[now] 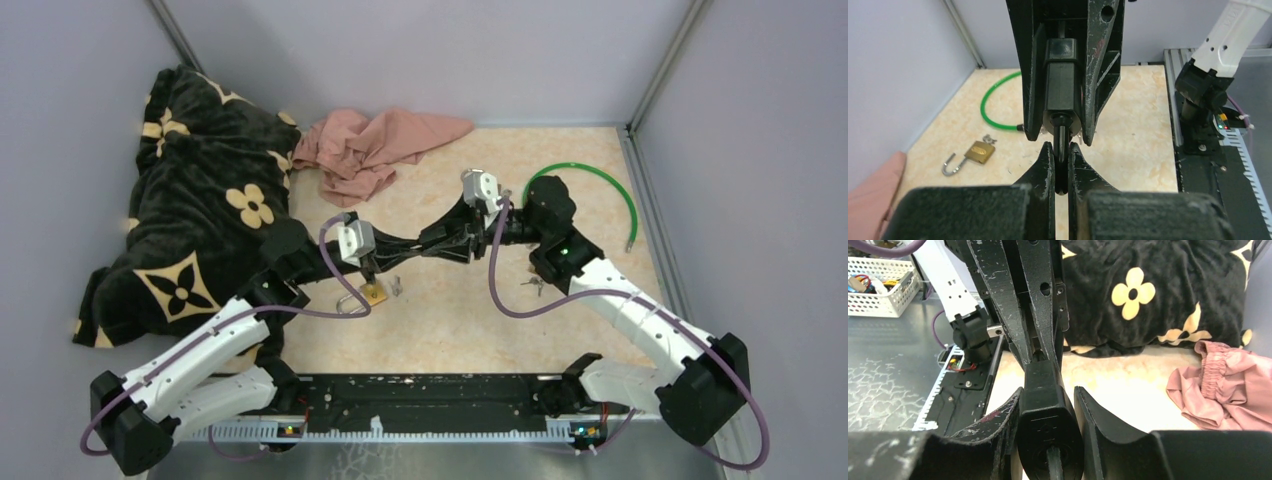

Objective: Lock with the key
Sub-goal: Lock the lock.

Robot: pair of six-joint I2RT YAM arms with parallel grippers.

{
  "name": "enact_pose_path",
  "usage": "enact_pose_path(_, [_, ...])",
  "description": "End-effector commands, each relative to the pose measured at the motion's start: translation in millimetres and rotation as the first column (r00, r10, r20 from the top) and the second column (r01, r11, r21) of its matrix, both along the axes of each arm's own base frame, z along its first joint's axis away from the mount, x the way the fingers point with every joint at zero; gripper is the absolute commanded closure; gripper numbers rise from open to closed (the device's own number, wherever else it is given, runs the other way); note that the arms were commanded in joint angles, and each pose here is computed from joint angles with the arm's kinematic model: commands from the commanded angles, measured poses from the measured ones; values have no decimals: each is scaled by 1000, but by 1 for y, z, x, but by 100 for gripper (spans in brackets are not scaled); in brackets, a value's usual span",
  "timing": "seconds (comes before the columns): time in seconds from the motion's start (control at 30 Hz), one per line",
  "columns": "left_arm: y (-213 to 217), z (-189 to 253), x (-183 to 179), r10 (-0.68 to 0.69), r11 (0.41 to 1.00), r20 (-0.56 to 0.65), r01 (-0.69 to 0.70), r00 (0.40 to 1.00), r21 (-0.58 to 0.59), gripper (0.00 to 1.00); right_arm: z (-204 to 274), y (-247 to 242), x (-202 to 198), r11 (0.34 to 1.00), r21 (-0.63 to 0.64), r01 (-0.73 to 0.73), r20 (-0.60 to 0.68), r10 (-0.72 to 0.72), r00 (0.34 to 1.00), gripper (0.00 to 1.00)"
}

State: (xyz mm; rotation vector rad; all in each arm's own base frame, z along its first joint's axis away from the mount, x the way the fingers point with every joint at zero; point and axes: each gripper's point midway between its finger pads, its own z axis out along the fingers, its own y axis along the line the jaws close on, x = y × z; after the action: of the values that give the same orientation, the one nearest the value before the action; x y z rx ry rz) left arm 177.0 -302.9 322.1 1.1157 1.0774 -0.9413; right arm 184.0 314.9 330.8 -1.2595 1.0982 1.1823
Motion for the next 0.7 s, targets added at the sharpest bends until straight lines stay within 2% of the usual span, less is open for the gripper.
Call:
enact_pose_path(0.0, [-30, 13, -76, -379, 924, 107, 383, 919, -15, 100, -67, 28, 5, 993, -117, -10, -147, -7, 989, 100])
enact_pose_path(0.3, [-3, 43, -41, -260, 960, 71, 266, 963, -90, 100, -84, 20, 3, 996, -93, 6, -194, -24, 981, 100])
enact_pose_path(0.5, [1, 39, -43, -264, 959, 35, 266, 964, -97, 100, -81, 21, 1, 998, -48, 41, -222, -50, 974, 100])
enact_pose_path(0.67, [-14, 37, -63, -341, 930, 47, 344, 939, -125, 100, -73, 35, 4, 998, 21, 61, -227, -55, 972, 100])
